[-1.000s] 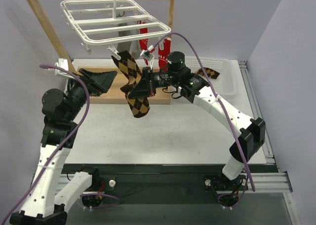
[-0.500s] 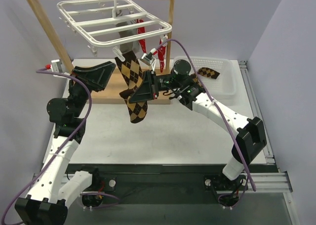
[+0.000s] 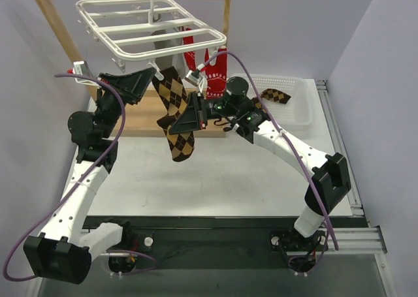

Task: Remove the socks clipped to the hanger

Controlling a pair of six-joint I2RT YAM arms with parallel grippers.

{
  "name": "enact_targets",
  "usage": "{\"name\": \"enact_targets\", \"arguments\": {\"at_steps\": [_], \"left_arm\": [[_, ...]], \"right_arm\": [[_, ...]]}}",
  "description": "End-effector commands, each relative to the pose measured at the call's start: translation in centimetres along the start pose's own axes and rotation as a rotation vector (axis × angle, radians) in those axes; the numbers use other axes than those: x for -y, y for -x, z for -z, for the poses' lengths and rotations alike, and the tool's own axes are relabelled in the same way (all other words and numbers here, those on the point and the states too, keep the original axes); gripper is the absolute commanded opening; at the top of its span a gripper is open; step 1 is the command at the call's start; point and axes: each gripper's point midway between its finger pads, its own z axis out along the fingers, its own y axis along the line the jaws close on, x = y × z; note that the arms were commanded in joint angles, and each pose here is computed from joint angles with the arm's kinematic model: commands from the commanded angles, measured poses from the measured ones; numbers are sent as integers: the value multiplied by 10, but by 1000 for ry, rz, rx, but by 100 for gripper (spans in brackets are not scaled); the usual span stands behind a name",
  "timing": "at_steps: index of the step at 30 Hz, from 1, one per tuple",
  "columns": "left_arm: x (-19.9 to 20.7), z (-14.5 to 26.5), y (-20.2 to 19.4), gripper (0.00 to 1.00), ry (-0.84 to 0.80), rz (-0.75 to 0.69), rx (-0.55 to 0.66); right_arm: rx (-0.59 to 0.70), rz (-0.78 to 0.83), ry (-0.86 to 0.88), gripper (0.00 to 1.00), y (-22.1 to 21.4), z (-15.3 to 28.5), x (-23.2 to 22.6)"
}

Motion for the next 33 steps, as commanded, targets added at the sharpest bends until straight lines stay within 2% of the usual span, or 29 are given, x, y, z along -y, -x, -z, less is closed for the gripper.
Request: {"name": "enact_targets", "arguments": {"at_steps": [1, 10, 15, 18, 24, 31, 33], "left_arm": [[20, -13, 11, 80, -86, -32, 17], [14, -14, 12, 75, -97, 1, 40], [13, -18, 11, 63, -129, 24, 35], [10, -19, 6, 60, -132, 39, 16], [6, -21, -3, 61, -145, 66, -16], [13, -18, 6, 49, -145, 48, 28], [14, -17, 8, 40, -145, 42, 35]], "right_arm": [[-4, 123, -84, 0, 3, 6, -15], [7, 142, -60, 0, 5, 6, -30], [12, 145, -50, 0, 6, 6, -32], [16, 149, -42, 0, 7, 5, -33], [19, 133, -14, 0, 10, 2, -35], [14, 128, -17, 0, 5, 3, -34], [11, 123, -18, 0, 3, 3, -32]]}}
